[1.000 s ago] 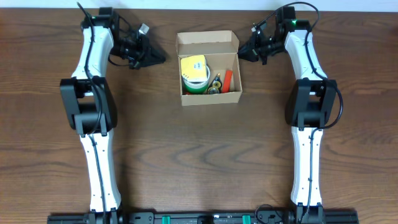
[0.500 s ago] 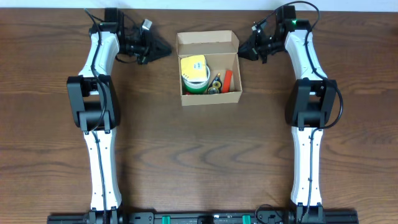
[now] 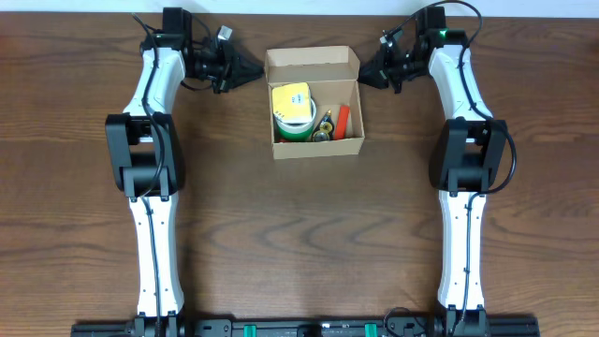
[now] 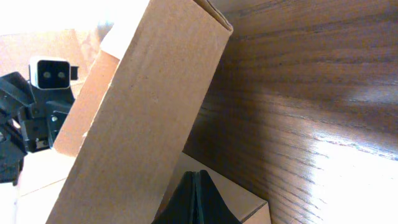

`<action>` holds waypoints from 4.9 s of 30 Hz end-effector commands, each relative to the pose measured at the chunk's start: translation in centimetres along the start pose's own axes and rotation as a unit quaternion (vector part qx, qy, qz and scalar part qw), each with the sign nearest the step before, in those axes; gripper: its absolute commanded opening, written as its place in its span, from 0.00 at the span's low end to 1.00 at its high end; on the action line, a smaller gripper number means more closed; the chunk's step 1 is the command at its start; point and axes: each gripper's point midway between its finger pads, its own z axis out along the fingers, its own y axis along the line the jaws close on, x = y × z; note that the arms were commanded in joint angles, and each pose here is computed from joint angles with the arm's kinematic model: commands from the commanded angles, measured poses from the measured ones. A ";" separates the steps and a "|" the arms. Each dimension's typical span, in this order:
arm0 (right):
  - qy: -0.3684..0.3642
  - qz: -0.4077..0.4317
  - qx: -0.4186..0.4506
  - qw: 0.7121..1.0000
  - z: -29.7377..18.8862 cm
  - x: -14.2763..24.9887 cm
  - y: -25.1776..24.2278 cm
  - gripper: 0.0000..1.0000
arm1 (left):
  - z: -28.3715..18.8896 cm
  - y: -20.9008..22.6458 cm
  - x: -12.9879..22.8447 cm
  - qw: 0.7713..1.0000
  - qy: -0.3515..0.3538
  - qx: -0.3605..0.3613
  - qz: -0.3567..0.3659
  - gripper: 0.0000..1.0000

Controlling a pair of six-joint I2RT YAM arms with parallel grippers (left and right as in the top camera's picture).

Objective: Pack container
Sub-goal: 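Grip the lid flap with both grippers and fold it forward over the box, then release the lid and raise both grippers away from the box, then move both grippers above the closed lid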

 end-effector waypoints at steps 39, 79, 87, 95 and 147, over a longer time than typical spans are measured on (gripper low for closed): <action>-0.034 -0.038 0.001 0.999 1.2 -1.9 0.9 0.01 | 5.1 -0.4 0.0 0.999 0.022 0.029 0.014 0.06; -0.081 -0.195 0.019 0.977 -6.4 0.9 11.5 0.01 | 0.1 -13.4 -1.8 0.961 0.026 0.188 0.201 0.06; -0.080 -0.205 0.045 0.974 -6.5 2.3 12.8 0.01 | -1.6 -14.4 -1.6 0.958 0.037 0.197 0.206 0.06; -0.084 -0.225 0.089 0.967 -7.1 4.2 14.3 0.01 | -2.6 -14.5 -1.7 0.957 0.040 0.201 0.207 0.06; -0.099 -0.310 0.214 0.921 -10.2 13.8 21.1 0.01 | -17.5 -33.0 6.8 0.937 -0.012 0.222 0.270 0.05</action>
